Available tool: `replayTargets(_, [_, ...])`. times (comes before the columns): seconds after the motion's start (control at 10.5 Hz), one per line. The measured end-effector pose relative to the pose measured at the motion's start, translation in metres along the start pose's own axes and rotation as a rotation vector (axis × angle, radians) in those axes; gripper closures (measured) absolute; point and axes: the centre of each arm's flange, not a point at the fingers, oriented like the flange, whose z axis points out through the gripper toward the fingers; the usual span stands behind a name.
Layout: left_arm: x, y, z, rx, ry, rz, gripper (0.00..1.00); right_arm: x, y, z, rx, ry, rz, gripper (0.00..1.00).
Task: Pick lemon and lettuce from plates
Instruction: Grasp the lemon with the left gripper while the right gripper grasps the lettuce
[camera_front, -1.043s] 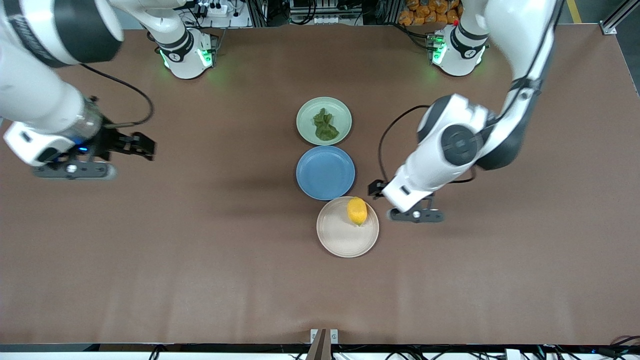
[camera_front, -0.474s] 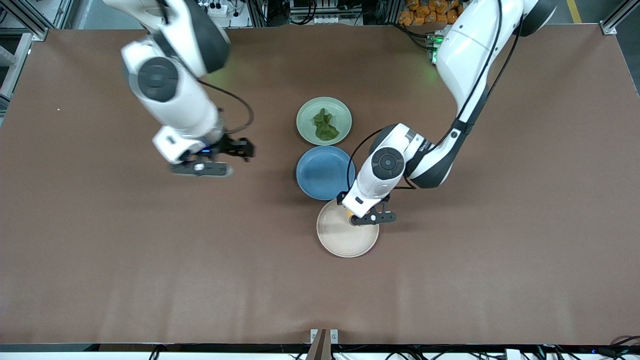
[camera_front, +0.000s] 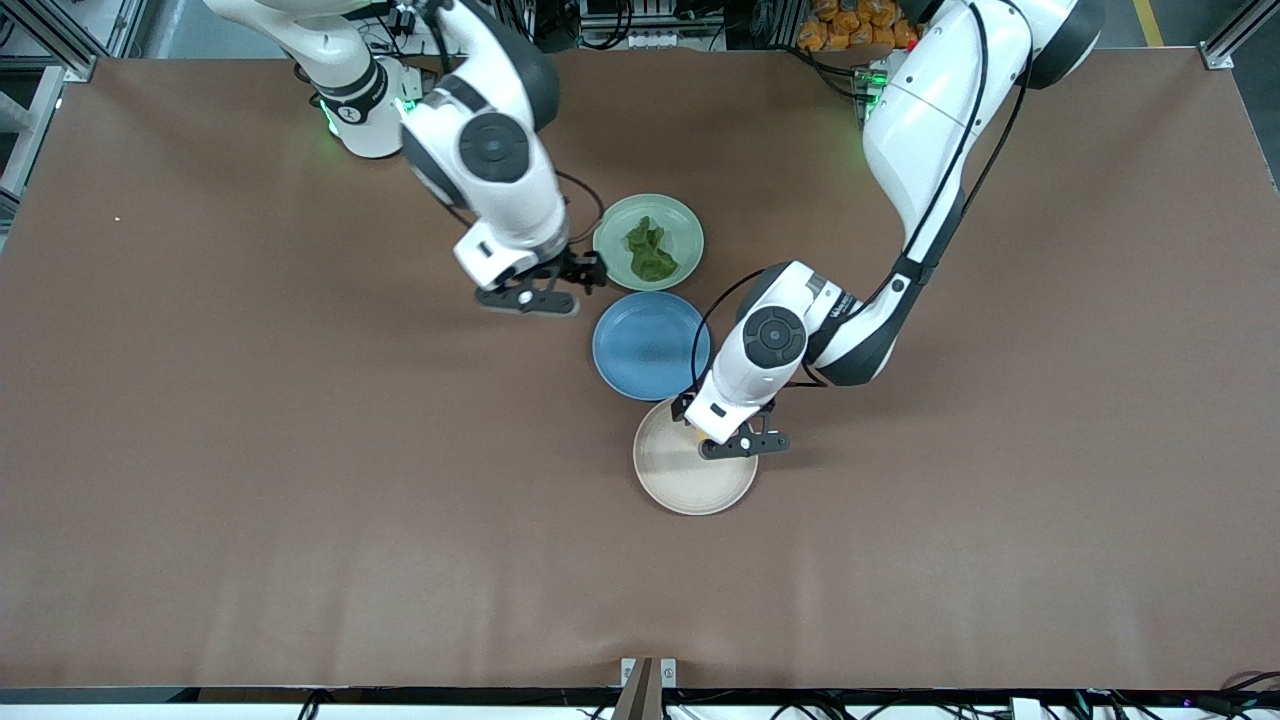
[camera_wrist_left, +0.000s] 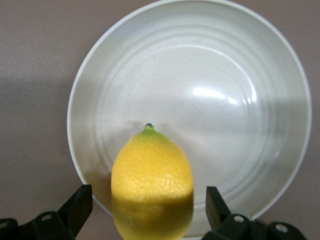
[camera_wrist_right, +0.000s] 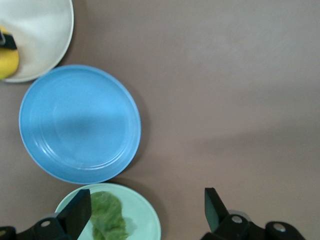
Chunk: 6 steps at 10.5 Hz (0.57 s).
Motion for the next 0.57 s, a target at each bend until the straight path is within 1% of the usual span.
replayTargets(0.09, [-0.002, 0.001, 0.004, 0.006, 0.0, 0.004, 0.01, -0.013, -0.013, 0.016, -0.011, 0.004, 0.005, 0.0])
replayTargets(0.19, [-0.002, 0.002, 0.004, 0.01, 0.003, 0.006, 0.15, -0.025, -0.025, 0.032, -0.021, 0.006, 0.002, 0.0])
replayTargets(0.28, [-0.002, 0.003, 0.003, 0.01, 0.006, 0.007, 0.3, -0.038, -0.037, 0.045, -0.024, 0.01, -0.007, 0.0])
replayTargets(0.38, [-0.001, 0.003, 0.002, 0.008, 0.009, 0.007, 0.35, -0.053, -0.05, 0.057, -0.022, 0.02, -0.007, 0.0])
replayTargets(0.57, [0.0, 0.004, 0.001, 0.006, 0.012, 0.006, 0.35, -0.079, -0.069, 0.077, -0.018, 0.044, -0.001, 0.0])
